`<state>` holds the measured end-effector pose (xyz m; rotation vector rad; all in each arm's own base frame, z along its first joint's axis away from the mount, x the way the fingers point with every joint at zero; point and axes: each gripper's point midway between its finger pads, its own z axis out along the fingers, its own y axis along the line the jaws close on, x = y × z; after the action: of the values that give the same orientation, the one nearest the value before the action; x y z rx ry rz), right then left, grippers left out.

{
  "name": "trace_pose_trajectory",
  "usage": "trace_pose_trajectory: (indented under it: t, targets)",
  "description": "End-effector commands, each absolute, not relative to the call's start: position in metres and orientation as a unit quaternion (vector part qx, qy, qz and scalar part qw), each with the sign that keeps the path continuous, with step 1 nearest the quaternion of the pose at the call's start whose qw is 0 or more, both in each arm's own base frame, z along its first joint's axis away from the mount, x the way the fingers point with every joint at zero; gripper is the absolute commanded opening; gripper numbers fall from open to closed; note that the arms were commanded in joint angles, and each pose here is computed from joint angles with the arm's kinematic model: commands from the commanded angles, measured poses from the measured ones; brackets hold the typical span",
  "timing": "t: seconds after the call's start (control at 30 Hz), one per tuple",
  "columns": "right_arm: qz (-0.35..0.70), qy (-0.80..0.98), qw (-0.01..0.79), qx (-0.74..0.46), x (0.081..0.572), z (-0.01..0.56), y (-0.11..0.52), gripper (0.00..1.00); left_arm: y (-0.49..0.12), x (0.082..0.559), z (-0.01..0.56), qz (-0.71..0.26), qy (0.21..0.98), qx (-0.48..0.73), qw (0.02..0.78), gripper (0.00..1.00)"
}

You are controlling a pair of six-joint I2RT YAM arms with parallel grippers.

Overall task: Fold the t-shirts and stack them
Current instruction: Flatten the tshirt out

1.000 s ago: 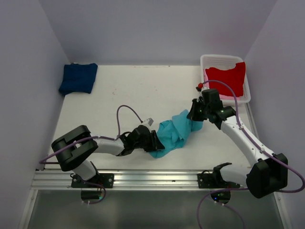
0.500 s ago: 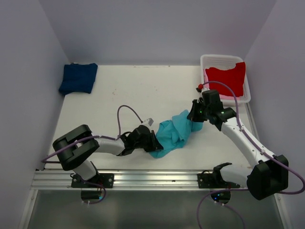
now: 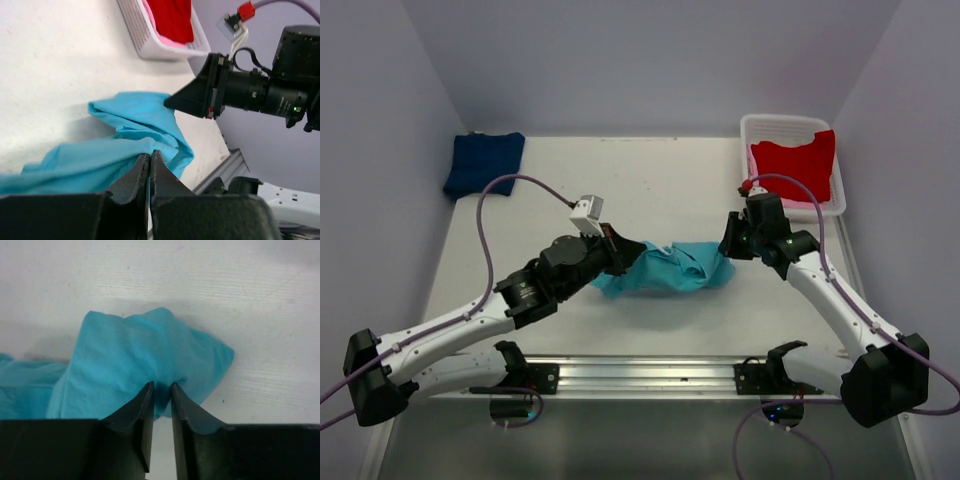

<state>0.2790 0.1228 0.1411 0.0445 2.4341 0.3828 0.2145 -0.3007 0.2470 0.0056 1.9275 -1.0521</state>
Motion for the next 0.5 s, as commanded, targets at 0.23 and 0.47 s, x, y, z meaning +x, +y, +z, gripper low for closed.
trace_pose_trajectory:
  t: [0.23, 0.47]
  targets:
    - [0.093, 0.924, 0.364, 0.067, 0.277, 0.145, 0.096, 0.36, -0.240, 0.225, 0.254, -0.284, 0.810, 0.007, 0.513, 0.00]
    - [0.027, 0.931, 0.352, 0.099, 0.293, 0.121, 0.079, 0.43, -0.236, 0.218, 0.237, -0.275, 0.826, 0.009, 0.492, 0.00]
